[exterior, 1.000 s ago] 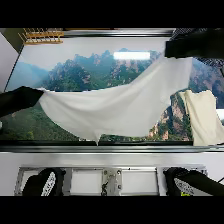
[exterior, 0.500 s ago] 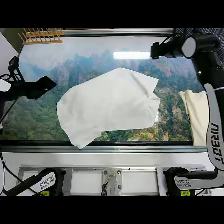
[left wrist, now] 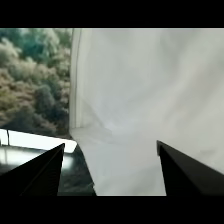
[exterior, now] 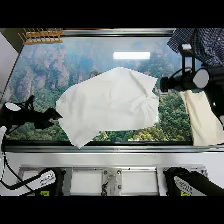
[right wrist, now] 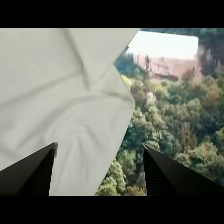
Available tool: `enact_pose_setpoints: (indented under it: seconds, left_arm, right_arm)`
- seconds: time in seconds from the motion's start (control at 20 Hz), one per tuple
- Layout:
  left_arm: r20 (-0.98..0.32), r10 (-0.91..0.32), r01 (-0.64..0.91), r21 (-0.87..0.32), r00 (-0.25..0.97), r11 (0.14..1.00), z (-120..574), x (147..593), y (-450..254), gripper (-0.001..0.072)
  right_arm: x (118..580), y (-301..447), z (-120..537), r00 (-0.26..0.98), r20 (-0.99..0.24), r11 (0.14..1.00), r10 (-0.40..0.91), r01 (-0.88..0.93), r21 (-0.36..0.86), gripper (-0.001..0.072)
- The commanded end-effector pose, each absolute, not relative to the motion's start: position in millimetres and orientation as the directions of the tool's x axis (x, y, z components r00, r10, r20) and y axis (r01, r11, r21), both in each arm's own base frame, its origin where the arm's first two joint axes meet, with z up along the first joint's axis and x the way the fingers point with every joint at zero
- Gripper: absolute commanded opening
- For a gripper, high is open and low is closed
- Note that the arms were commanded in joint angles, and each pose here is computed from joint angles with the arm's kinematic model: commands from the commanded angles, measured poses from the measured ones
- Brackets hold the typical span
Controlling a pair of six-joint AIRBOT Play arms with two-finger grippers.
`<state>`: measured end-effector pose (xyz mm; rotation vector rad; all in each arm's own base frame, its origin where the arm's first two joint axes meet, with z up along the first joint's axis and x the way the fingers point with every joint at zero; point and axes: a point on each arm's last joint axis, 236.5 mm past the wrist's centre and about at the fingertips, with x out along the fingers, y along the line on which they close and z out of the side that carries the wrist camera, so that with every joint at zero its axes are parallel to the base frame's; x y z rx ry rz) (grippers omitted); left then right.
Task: Fold the clothes and pants, and hang the long-sleeved shirts on hangers.
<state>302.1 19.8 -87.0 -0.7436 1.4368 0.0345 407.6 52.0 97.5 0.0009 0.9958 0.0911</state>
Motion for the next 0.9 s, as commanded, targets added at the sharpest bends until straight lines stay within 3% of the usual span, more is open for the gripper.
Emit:
enact_pose_setpoints:
  seconds: [0.0,0.5,0.55,0.6,0.65,0.85]
  left_arm:
    - [-0.874,-0.455,-0.517,-0.472,0.17,0.714,-111,284,3,0.0619]
    - [-0.891,-0.391,-0.443,-0.453,0.229,0.774,-118,311,-30,0.0616]
    - [-0.891,-0.388,-0.442,-0.453,0.234,0.774,-118,313,-31,0.0453]
    - [-0.891,-0.388,-0.441,-0.453,0.234,0.775,-118,313,-31,0.0186]
    - [-0.891,-0.388,-0.44,-0.453,0.234,0.775,-118,313,-31,0.0009]
    - [-0.89,-0.404,-0.414,-0.455,0.209,0.788,-118,307,-35,0.0009]
  right_arm:
    - [353,47,47,0.431,-0.899,0.997,0.075,-0.044,0.062,0.0577]
    - [261,47,-63,0.148,-0.985,0.968,0.086,0.221,0.118,0.0596]
    - [258,53,-72,0.137,-0.984,0.96,0.111,0.24,0.142,0.0596]
    - [258,62,-80,0.134,-0.979,0.947,0.15,0.264,0.181,0.0596]
    - [261,72,-87,0.137,-0.972,0.931,0.189,0.291,0.222,0.0596]
    - [296,94,-108,0.232,-0.933,0.812,0.277,0.463,0.356,0.0595]
